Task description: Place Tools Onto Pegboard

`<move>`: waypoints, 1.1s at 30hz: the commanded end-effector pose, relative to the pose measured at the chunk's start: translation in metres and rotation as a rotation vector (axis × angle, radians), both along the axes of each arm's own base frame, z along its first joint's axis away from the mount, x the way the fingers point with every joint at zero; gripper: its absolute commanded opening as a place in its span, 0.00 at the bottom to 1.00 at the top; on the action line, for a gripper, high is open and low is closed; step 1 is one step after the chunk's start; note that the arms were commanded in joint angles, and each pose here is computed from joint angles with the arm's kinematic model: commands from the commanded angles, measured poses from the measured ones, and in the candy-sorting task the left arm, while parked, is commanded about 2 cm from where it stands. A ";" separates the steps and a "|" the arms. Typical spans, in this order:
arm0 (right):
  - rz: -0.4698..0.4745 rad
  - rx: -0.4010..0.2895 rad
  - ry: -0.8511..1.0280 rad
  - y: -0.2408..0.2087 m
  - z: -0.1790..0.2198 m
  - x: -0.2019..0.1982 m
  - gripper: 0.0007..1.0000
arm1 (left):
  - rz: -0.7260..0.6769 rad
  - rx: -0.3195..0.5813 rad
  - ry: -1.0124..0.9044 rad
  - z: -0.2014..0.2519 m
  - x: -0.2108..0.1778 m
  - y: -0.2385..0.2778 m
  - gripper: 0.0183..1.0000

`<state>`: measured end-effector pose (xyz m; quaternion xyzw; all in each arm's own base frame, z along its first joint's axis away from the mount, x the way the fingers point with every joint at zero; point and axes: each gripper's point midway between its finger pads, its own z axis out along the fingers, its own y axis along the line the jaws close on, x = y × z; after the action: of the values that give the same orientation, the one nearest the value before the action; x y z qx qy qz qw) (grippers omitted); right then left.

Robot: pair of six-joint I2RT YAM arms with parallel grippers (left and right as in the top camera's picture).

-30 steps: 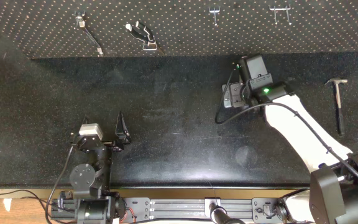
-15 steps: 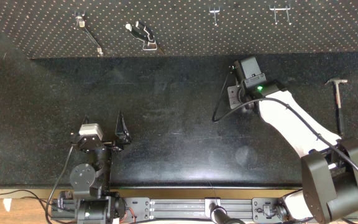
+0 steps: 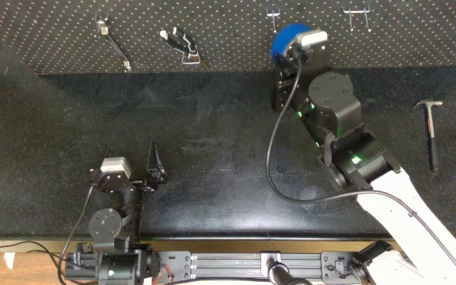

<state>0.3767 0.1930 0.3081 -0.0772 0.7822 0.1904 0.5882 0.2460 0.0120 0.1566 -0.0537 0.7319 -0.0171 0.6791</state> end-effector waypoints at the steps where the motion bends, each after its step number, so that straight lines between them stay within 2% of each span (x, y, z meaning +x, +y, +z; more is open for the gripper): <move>1: -0.017 0.015 -0.047 0.011 0.000 0.017 0.07 | -0.012 0.001 0.003 -0.001 0.000 -0.002 1.00; 9: -0.030 0.003 -0.110 0.030 -0.028 0.058 0.07 | -0.012 0.002 0.003 -0.001 0.000 -0.002 1.00; 17: -0.133 -0.006 -0.138 0.028 -0.061 0.090 0.08 | -0.012 0.002 0.003 -0.001 0.000 -0.002 1.00; 18: -0.133 0.000 -0.147 0.029 -0.062 0.092 0.13 | -0.012 0.002 0.003 -0.001 0.000 -0.002 1.00; 19: -0.133 -0.001 -0.146 0.029 -0.063 0.092 0.30 | -0.012 0.002 0.003 -0.001 0.000 -0.002 1.00; 20: -0.131 -0.008 -0.147 0.030 -0.063 0.092 0.69 | -0.012 0.002 0.003 -0.001 0.000 -0.002 1.00; 21: -0.131 -0.008 -0.147 0.030 -0.063 0.092 0.72 | -0.012 0.002 0.003 -0.001 0.000 -0.002 1.00; 23: -0.126 -0.007 -0.147 0.030 -0.063 0.092 0.91 | -0.012 0.002 0.003 -0.001 0.000 -0.002 1.00; 24: -0.103 -0.004 -0.143 0.033 -0.061 0.090 0.97 | -0.012 0.001 0.003 -0.001 0.000 -0.002 1.00; 26: -0.065 -0.020 -0.106 0.035 -0.060 0.080 0.98 | -0.012 0.002 0.003 -0.001 0.000 -0.002 1.00; 33: -0.061 -0.180 0.148 -0.009 -0.062 0.008 0.98 | -0.012 0.002 0.003 -0.001 0.000 -0.002 1.00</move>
<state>0.4056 0.1990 0.2298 -0.0935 0.8351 0.1132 0.5302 0.2460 0.0120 0.1566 -0.0537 0.7319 -0.0171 0.6791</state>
